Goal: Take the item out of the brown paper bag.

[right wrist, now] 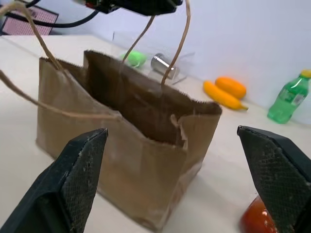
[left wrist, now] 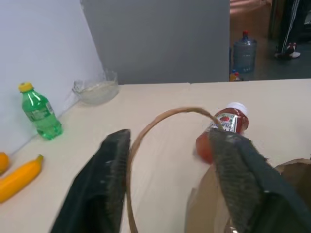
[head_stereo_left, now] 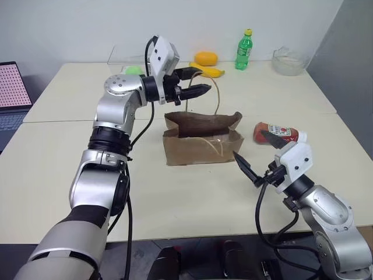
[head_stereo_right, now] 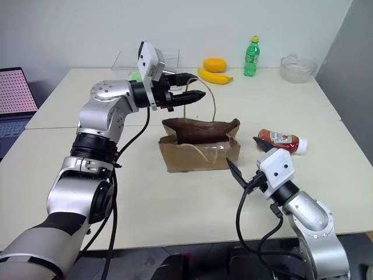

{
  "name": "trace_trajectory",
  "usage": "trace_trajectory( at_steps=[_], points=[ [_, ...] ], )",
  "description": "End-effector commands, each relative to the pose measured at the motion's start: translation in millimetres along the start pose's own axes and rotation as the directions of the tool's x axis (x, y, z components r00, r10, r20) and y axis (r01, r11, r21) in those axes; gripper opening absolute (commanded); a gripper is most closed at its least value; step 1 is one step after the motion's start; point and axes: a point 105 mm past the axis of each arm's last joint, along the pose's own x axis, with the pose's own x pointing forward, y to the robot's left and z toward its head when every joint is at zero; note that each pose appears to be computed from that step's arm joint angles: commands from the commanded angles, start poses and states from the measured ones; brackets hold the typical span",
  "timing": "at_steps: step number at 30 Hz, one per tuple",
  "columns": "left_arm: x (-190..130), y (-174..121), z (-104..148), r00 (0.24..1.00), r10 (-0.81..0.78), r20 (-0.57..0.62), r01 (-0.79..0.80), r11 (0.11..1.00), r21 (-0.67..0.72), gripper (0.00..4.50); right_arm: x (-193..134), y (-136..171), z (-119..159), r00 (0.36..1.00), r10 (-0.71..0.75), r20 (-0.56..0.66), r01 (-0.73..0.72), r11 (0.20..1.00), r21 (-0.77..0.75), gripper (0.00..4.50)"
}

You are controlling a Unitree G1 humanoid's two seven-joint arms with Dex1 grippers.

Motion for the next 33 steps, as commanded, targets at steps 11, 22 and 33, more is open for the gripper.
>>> trace_trajectory(
  at_steps=[11, 22, 33],
  points=[
    [-54, 7, 3, 0.987, 0.161, -0.021, -0.16, 0.986, 0.037, 3.69, 12, 9, 15, 0.994, 0.067, 0.089, -0.065, 0.998, -0.023, 4.5],
    [-119, -47, -29, 0.804, 0.594, 0.022, -0.593, 0.804, -0.026, 3.69, 4, 4, 13, 0.991, 0.024, 0.131, -0.025, 1.0, 0.009, 4.5],
    [-120, -114, -74, 0.71, 0.701, -0.062, -0.7, 0.713, 0.037, 3.69, -9, -15, -3, 0.975, -0.133, 0.178, 0.128, 0.991, 0.037, 4.5]
  ],
)
